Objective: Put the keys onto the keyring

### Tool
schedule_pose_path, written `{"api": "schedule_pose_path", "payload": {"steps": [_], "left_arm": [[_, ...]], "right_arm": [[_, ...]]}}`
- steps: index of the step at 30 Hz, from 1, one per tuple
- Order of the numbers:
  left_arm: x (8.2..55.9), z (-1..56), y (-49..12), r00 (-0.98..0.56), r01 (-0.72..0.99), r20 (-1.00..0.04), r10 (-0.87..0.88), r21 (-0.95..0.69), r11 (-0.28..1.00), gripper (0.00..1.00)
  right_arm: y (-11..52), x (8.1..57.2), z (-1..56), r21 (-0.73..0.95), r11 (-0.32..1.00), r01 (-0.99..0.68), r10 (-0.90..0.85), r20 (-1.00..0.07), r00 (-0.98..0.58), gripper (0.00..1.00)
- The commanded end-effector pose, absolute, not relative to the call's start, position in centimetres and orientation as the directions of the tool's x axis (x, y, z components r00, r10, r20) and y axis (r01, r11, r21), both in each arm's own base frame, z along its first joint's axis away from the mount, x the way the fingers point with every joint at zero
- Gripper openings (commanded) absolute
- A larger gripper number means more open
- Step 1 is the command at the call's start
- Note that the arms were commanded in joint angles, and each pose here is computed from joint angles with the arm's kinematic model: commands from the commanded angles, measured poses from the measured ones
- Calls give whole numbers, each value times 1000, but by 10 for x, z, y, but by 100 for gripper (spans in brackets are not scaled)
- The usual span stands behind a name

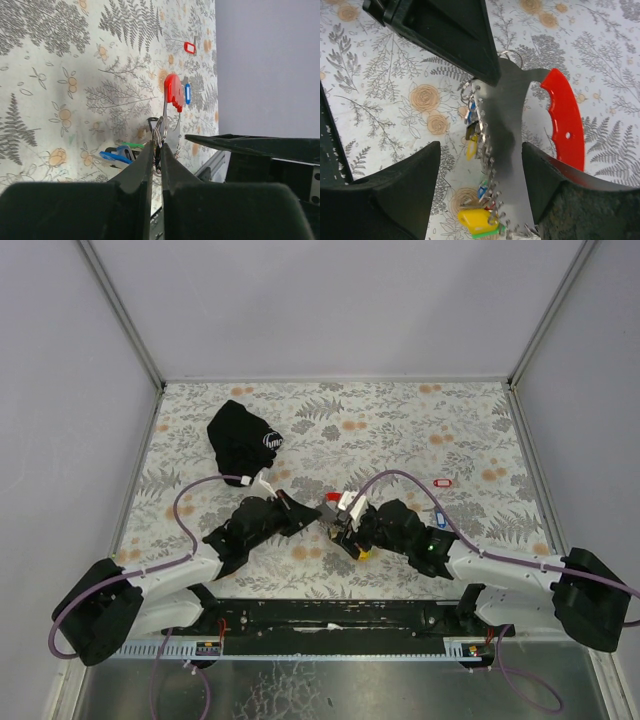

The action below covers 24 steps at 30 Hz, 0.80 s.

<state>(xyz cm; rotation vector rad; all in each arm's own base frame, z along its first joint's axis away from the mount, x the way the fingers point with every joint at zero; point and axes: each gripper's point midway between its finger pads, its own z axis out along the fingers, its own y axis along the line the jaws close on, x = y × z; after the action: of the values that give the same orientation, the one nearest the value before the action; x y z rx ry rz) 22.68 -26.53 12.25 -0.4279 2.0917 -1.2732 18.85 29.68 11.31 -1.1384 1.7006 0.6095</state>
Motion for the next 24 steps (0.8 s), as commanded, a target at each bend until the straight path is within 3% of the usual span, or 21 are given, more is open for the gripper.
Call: {"api": "schedule_pose_path", "payload": {"steps": [1,7,12,15,24], "left_arm": [[240,141,-260,-660,158,-473,-584,-847,507,0],[233,153,-265,-592,425,-690,-417,-706,567,0],[221,162,-271,-489,631,-837,-245,-534,563,0],[216,169,-271,-434,695,-878,-200,-468,547,0],[200,179,-274,-346,805,-932,-105,-353,477,0]], "right_arm": [[295,205,149,-192,488,-852,-375,-927,-6,73],[284,203,162,-240,487,-839,-370,-927,50,74],[270,212,174,-162,524,-836,-331,-943,-26,71],[266,215,175,-67,494,-867,-286,-954,-90,70],[279,215,169,12,363,-932,-314,-940,-134,71]]}}
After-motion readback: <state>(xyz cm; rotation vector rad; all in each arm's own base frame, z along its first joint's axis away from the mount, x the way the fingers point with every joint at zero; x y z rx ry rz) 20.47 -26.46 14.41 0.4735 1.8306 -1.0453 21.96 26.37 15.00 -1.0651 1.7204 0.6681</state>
